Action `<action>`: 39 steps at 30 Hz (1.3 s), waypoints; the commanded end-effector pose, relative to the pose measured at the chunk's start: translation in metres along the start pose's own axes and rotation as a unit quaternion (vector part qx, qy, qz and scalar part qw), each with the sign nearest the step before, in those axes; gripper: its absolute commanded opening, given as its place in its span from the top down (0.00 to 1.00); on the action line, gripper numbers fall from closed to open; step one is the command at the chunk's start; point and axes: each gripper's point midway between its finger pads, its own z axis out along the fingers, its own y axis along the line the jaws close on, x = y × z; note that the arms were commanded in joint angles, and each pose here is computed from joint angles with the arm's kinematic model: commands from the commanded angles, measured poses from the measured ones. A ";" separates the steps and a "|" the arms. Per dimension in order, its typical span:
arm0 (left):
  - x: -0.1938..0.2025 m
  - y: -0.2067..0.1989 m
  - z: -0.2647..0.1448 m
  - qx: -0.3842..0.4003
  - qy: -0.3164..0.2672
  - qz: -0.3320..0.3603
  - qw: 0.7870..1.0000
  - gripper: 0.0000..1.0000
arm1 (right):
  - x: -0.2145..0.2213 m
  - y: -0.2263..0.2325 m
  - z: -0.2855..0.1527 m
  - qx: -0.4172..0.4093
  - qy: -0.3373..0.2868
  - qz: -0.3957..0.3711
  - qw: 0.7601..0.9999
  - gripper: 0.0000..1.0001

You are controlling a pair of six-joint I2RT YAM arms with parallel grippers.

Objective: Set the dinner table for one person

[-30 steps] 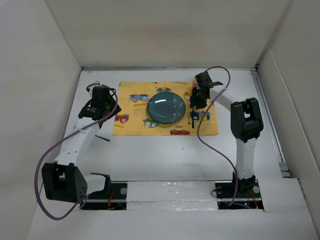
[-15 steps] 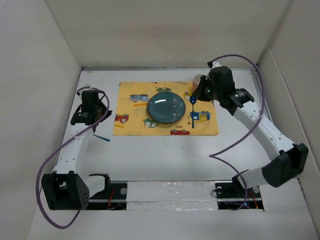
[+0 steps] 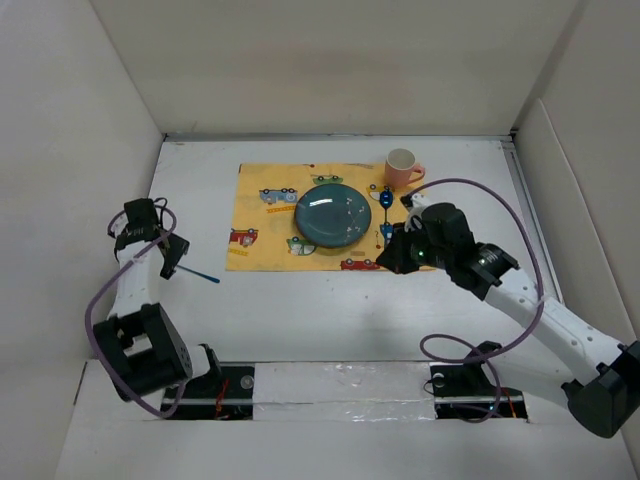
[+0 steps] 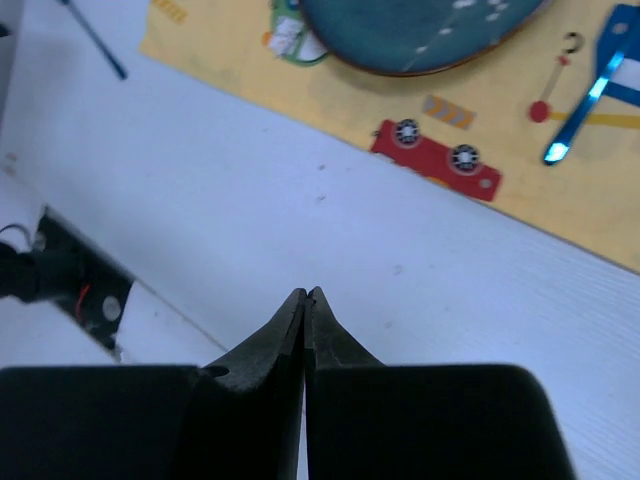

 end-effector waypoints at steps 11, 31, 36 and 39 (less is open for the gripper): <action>-0.024 0.021 0.059 -0.132 -0.029 -0.036 0.990 0.53 | 0.012 0.041 0.008 -0.084 0.020 -0.046 0.995 0.92; 0.002 0.035 0.093 -0.200 -0.003 0.013 0.980 0.66 | 0.006 0.025 0.019 -0.046 0.028 -0.052 0.997 0.93; 0.004 0.045 0.087 -0.214 -0.004 0.028 0.976 0.95 | -0.001 0.019 0.017 -0.043 0.018 -0.042 0.998 0.93; -0.007 0.037 0.076 -0.195 -0.017 0.039 0.980 1.00 | -0.001 0.019 0.019 -0.042 0.021 -0.042 0.998 0.93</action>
